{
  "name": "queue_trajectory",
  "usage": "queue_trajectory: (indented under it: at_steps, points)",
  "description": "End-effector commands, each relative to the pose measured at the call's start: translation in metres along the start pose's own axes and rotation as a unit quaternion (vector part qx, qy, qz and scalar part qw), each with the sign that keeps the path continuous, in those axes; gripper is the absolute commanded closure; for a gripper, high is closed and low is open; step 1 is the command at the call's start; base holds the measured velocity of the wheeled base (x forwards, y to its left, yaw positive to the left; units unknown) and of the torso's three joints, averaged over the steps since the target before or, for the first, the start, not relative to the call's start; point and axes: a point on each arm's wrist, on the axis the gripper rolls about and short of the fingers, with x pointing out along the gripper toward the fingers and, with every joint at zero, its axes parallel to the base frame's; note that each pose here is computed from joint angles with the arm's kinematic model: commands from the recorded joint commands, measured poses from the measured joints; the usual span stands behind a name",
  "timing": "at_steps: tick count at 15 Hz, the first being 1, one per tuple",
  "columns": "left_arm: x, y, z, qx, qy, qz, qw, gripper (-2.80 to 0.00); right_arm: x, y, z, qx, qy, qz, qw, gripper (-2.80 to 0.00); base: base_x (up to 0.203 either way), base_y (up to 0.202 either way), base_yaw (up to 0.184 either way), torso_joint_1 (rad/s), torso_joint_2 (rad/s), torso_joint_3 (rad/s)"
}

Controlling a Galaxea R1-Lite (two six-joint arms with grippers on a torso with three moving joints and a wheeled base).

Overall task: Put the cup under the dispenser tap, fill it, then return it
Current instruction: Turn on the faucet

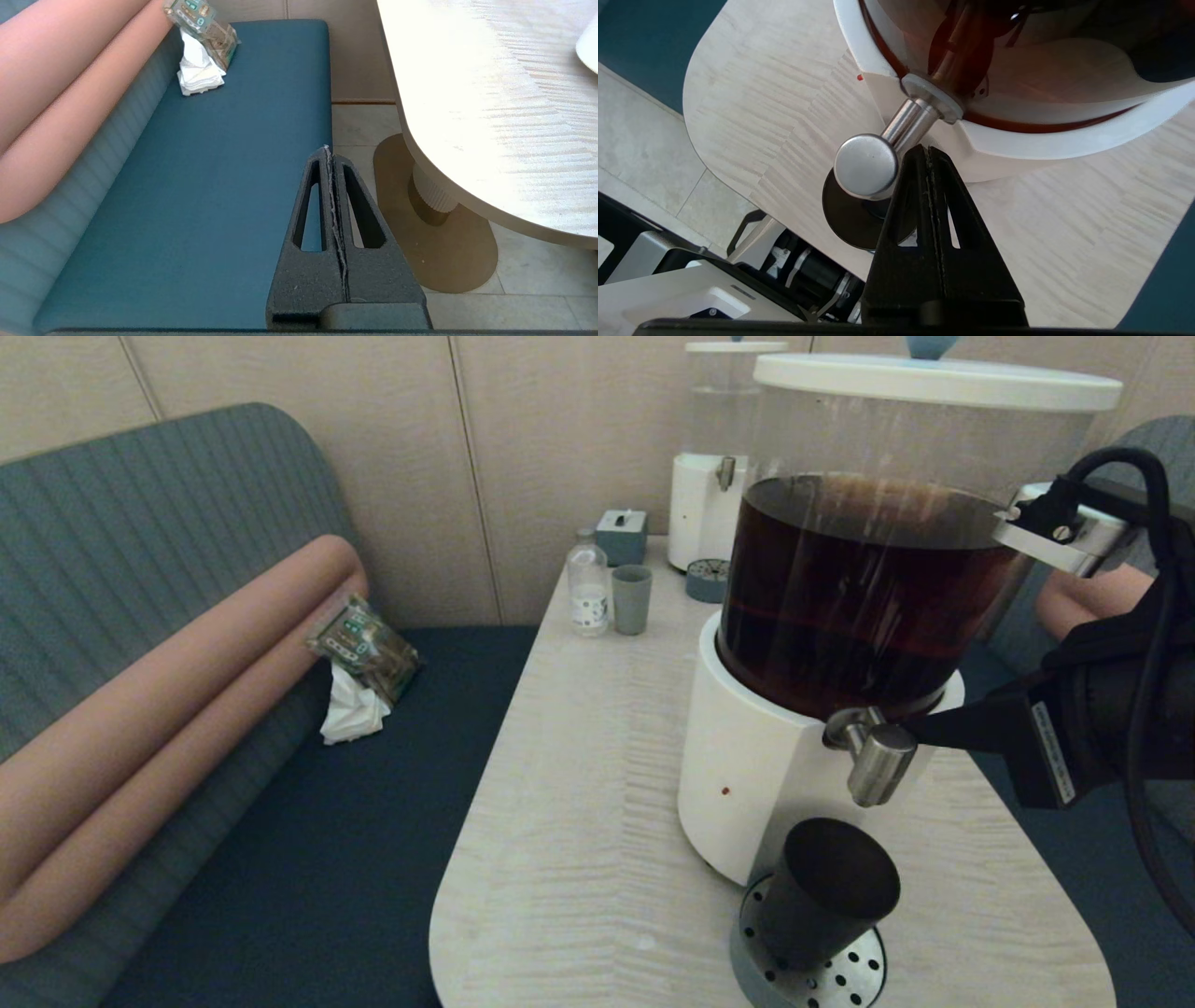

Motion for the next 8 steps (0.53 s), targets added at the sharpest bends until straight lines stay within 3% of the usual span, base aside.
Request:
queue_trajectory:
  at_steps: [1,8]
  points:
    - [0.0000,0.0000,0.0000,0.000,0.000,0.000,1.0000,0.00,0.0040,0.0009,-0.0003,-0.001,0.007,0.000,1.000,0.00,0.000,0.000,0.000,0.000,0.00,0.000]
    - [0.0000,0.0000,0.0000,0.000,0.000,0.000,1.0000,0.00,0.0069,0.0032,0.0004,-0.003,0.003,0.010,1.000,0.00,0.000,0.000,0.000,0.000,0.00,0.000]
